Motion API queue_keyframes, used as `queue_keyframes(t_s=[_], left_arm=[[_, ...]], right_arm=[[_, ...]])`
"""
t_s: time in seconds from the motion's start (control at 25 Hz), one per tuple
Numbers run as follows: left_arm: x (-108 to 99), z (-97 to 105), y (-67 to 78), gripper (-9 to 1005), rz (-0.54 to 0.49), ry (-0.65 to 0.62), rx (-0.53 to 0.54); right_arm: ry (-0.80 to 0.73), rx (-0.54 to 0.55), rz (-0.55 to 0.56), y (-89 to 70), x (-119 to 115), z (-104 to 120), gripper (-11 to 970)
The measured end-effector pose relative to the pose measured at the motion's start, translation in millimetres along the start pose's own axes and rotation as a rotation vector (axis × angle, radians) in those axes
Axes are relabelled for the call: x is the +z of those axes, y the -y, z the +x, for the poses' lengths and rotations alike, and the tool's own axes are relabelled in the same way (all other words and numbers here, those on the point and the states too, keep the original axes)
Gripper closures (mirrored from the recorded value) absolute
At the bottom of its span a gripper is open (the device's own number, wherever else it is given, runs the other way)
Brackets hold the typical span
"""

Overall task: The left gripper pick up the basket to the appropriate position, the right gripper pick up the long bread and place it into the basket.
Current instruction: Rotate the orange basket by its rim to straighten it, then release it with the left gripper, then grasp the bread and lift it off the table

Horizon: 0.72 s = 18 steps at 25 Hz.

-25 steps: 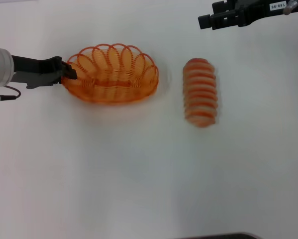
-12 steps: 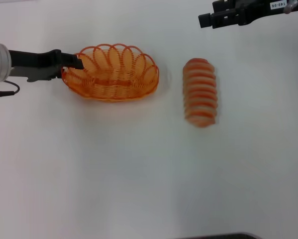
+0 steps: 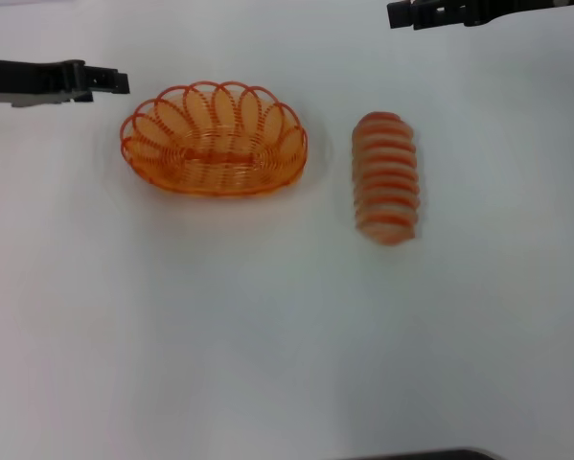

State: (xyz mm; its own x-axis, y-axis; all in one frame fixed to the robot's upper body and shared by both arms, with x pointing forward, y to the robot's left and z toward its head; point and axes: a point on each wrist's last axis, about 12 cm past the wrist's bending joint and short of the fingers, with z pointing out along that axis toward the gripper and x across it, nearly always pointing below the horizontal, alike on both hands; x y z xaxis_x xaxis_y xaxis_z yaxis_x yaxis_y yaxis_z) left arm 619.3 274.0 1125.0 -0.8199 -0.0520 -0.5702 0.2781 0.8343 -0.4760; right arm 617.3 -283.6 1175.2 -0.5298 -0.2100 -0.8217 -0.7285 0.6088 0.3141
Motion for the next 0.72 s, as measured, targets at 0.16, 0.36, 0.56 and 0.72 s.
queue_keyframes(t_s=[0.16,0.36,0.56,0.72], left_arm=[[-14,-8,-1.0,380,0.021,0.035,0.124],[-32,-7,6.9,355,0.072,0.134,0.358],[-51,1,15.2,331,0.141,0.277,0.589],[-57,7,15.3,311,0.157,0.336,0.682]], right_arm=[[-0.009,0.043,0.01,2.1,-2,-2,193],[-0.021,0.136,0.007,3.4,-7,-6,184],[-0.052,0.214,-0.016,1.0,-10,-9,149],[-0.096,0.256,-0.033,-1.7,-11,-13,89]])
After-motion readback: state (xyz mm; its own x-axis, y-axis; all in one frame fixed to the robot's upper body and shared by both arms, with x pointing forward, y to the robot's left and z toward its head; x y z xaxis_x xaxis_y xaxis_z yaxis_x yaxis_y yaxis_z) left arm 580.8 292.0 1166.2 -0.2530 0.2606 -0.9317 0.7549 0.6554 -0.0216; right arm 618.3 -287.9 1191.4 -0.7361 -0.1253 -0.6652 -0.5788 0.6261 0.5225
